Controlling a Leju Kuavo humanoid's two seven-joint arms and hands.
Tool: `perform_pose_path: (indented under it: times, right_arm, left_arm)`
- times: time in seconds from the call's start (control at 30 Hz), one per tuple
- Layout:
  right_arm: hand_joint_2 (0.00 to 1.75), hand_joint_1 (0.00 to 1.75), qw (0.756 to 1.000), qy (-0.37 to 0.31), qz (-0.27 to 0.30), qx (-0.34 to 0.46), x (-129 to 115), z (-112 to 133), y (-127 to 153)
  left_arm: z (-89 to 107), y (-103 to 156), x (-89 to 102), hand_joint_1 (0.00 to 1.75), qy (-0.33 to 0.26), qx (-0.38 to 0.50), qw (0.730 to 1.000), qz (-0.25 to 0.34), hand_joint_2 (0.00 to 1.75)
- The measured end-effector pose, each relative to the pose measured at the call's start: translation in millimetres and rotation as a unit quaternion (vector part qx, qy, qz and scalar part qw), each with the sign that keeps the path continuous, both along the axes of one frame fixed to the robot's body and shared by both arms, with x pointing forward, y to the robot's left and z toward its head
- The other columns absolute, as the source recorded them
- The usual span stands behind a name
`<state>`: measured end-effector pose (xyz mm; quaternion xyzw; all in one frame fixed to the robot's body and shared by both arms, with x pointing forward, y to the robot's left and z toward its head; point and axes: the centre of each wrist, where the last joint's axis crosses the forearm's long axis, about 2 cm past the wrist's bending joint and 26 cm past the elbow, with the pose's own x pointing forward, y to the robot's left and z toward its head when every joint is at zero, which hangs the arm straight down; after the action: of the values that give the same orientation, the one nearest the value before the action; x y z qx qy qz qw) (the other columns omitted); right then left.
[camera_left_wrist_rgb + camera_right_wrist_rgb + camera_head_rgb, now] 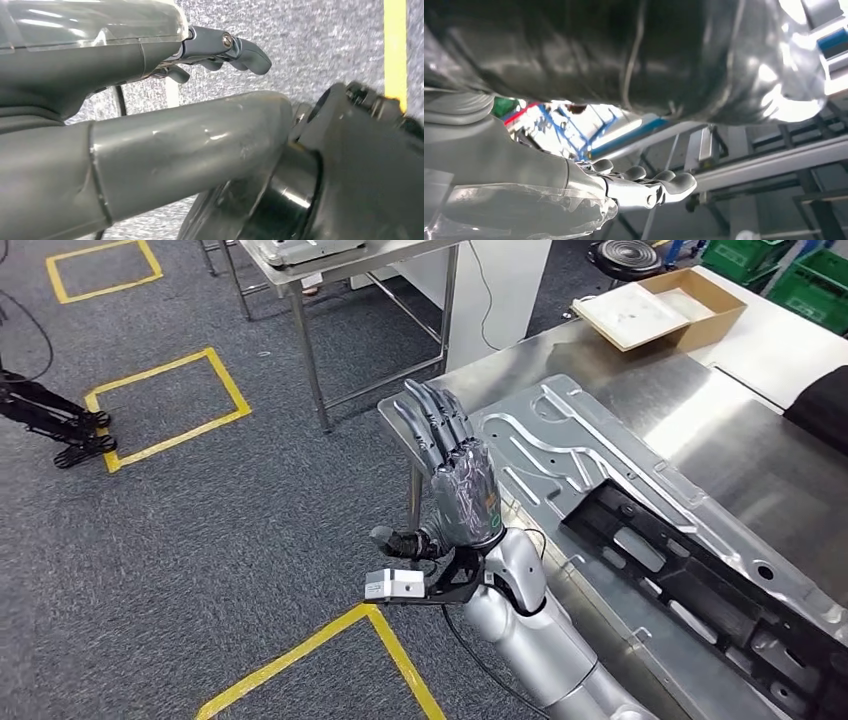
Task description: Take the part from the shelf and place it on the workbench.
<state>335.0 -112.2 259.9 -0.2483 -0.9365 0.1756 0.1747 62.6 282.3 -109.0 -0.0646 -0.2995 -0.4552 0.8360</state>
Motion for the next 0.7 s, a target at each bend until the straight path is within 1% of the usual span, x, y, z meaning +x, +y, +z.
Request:
perform_pose_path:
  times: [0.1, 0.17, 0.33, 0.6, 0.7]
  right_arm:
    - [0.0, 0.0, 1.0, 0.003, 0.003, 0.005, 0.2, -4.4, 0.1]
    - [0.0, 0.0, 1.0, -0.009, 0.006, 0.002, 0.2, -5.5, 0.1]
    - [0.0, 0.0, 1.0, -0.021, -0.005, 0.003, 1.4, -7.9, -4.7]
    - [0.0, 0.0, 1.0, -0.011, -0.015, -0.003, 1.8, -10.0, -2.7]
    - [0.0, 0.0, 1.0, -0.009, -0.016, -0.003, 3.5, -7.1, -0.4]
  left_arm:
    - [-0.1, -0.8, -1.0, 0.0, -0.001, 0.005, 1.0, 0.004, 0.0]
    - [-0.1, -3.1, -1.4, 0.0, -0.002, 0.015, 1.0, 0.004, 0.0]
    - [0.3, -8.9, -0.2, 0.0, -0.013, 0.016, 1.0, 0.0, 0.0]
    - [0.1, -9.2, -1.3, 0.0, 0.0, 0.003, 1.0, 0.006, 0.0]
    - [0.0, -7.5, -1.4, 0.0, 0.006, 0.001, 1.0, 0.009, 0.0]
